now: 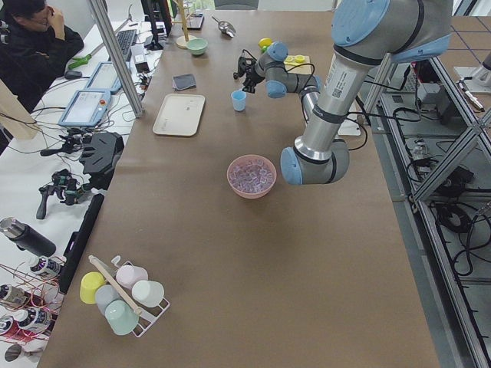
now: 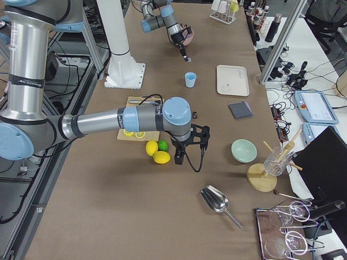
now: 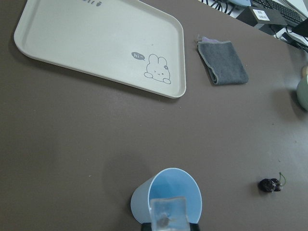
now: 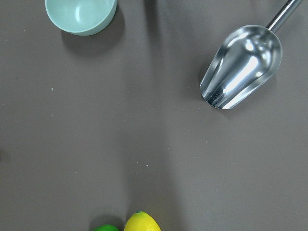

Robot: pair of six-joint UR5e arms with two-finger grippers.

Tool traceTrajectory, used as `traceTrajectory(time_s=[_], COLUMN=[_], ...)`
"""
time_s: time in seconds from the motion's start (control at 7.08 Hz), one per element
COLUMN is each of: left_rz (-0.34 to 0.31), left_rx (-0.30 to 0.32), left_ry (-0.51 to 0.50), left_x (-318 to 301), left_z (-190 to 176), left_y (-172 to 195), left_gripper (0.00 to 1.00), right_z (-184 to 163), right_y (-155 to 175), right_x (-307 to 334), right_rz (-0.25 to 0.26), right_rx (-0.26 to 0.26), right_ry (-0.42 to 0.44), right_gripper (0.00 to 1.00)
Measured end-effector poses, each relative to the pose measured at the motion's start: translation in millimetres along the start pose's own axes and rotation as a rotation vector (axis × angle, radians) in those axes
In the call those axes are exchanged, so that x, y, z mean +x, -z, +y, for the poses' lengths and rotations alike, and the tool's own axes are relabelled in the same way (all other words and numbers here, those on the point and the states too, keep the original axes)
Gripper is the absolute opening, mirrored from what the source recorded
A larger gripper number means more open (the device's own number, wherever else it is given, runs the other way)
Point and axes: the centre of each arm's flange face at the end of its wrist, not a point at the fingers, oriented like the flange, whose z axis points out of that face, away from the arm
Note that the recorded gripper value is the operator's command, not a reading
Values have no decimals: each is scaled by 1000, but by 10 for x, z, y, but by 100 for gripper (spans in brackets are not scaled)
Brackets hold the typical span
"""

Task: Put ice and cherries in cup
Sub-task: 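Carry the ice cube with the left gripper over the light-blue cup, then open the left gripper to drop the ice cube into the cup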

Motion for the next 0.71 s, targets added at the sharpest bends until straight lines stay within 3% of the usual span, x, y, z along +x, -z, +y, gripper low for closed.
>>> traceTrajectory(time_s=[0.71], left_rz=[-30], left_rx=[52], left_ry=[7], left_x=[328], left_z=[101], left_y=[-590], left_gripper=[0], right_z=[5], right_y=[-16], right_x=[15], right_rz=[1], right_rx=[-4], right_ry=[-4], right_gripper=[100])
